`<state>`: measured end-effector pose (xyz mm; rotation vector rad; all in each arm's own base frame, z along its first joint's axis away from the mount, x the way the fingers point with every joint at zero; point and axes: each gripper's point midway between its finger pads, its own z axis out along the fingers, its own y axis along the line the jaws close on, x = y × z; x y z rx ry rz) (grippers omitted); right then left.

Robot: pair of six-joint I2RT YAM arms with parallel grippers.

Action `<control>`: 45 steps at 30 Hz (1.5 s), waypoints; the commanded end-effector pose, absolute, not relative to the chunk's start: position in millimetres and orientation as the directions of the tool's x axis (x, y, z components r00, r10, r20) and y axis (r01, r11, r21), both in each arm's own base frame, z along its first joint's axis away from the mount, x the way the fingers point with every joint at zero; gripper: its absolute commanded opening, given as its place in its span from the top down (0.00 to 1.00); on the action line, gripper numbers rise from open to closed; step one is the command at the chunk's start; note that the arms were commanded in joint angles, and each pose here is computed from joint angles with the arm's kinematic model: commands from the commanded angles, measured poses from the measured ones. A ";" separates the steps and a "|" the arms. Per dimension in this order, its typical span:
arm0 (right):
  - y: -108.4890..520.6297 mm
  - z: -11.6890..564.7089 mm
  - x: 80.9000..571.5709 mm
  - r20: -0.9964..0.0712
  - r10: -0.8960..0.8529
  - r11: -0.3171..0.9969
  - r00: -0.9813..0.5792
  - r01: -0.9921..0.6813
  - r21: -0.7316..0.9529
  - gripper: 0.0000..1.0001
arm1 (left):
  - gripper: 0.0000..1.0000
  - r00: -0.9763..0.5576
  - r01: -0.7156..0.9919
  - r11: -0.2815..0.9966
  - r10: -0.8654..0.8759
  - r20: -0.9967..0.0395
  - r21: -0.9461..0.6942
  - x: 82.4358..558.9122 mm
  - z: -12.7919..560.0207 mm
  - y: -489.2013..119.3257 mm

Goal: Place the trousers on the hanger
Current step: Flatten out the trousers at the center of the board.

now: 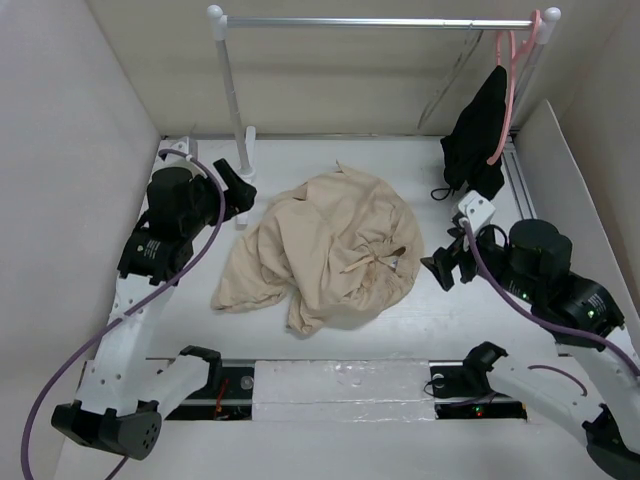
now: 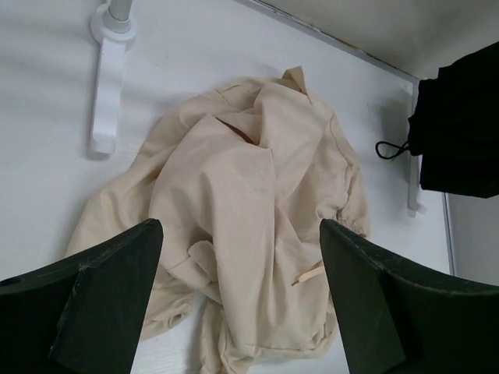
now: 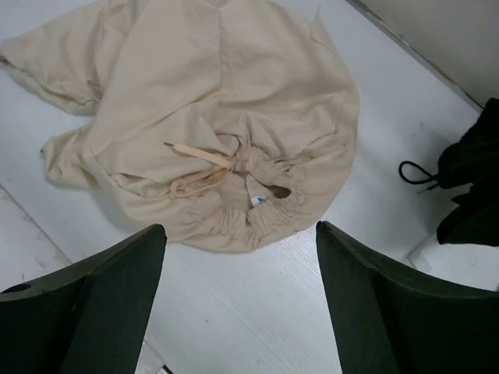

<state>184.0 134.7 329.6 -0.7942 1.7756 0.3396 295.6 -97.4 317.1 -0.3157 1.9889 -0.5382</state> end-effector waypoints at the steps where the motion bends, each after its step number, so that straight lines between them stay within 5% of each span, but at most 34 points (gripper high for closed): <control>1: 158.5 326.2 180.8 -0.938 -0.311 0.670 -0.152 -0.735 -0.104 0.19 | 0.22 -0.421 -0.014 0.863 -0.463 -0.780 -0.505 296.9 327.2 -91.0; 2: 162.2 322.9 180.6 -0.938 -0.312 0.658 -0.153 -0.746 -0.097 0.29 | 0.21 -0.427 -0.029 0.863 -0.467 -0.774 -0.504 296.0 324.5 -89.6; 3: 173.8 313.1 181.3 -0.935 -0.317 0.621 -0.160 -0.780 -0.077 0.50 | 0.21 -0.410 -0.096 0.863 -0.488 -0.771 -0.495 299.5 321.2 -78.3; 4: 173.9 313.0 181.3 -0.935 -0.317 0.621 -0.160 -0.780 -0.077 0.50 | 0.21 -0.409 -0.101 0.859 -0.496 -0.766 -0.502 299.5 321.4 -78.5; 5: 177.3 307.9 182.2 -0.932 -0.322 0.612 -0.167 -0.788 -0.070 0.79 | 0.22 -0.414 -0.132 0.857 -0.505 -0.758 -0.498 299.7 316.5 -73.8; 8: 190.6 289.9 188.0 -0.919 -0.347 0.574 -0.187 -0.817 -0.051 1.00 | 0.20 -0.409 -0.270 0.838 -0.546 -0.731 -0.475 302.6 299.4 -56.0; 13: 221.0 250.4 203.1 -0.875 -0.440 0.489 -0.203 -0.871 -0.044 0.97 | 0.14 -0.430 -0.529 0.757 -0.628 -0.649 -0.382 304.8 232.6 -22.7; 14: 226.7 241.9 204.6 -0.862 -0.463 0.472 -0.204 -0.881 -0.045 0.79 | 0.14 -0.426 -0.556 0.733 -0.657 -0.622 -0.393 307.6 221.5 -16.8; 17: 257.2 209.9 203.6 -0.814 -0.552 0.388 -0.180 -0.920 -0.060 0.48 | 0.13 -0.412 -0.618 0.635 -0.763 -0.497 -0.463 307.9 175.9 1.2; 20: 291.6 187.3 193.0 -0.765 -0.634 0.293 -0.117 -0.951 -0.097 0.33 | 0.09 -0.418 -0.620 0.587 -0.809 -0.413 -0.521 305.8 147.0 -5.0; 28: 305.2 132.7 206.3 -0.667 -0.733 0.303 -0.133 -0.942 -0.146 0.24 | 0.08 -0.538 -0.661 0.605 -0.794 -0.282 -0.443 287.2 71.4 -28.1; 33: 306.0 105.9 210.2 -0.630 -0.762 0.304 -0.149 -0.942 -0.145 0.30 | 0.20 -0.544 -0.683 0.592 -0.803 -0.242 -0.428 282.3 41.8 -34.2; 36: 308.3 109.1 222.0 -0.621 -0.770 0.324 -0.146 -0.928 -0.183 0.64 | 0.41 -0.558 -0.689 0.590 -0.803 -0.211 -0.422 282.1 26.5 -37.8; 38: 302.8 120.4 235.0 -0.613 -0.775 0.360 -0.153 -0.904 -0.230 0.93 | 0.75 -0.563 -0.697 0.591 -0.802 -0.201 -0.407 284.2 18.5 -37.4; 40: 296.2 146.2 245.0 -0.613 -0.777 0.389 -0.143 -0.875 -0.289 1.00 | 1.00 -0.563 -0.695 0.596 -0.799 -0.210 -0.402 294.6 20.5 -35.2; 45: 241.6 285.2 245.8 -0.746 -0.662 0.508 -0.070 -0.773 -0.379 1.00 | 1.00 -0.498 -0.608 0.619 -0.785 -0.369 -0.496 354.8 114.2 -23.1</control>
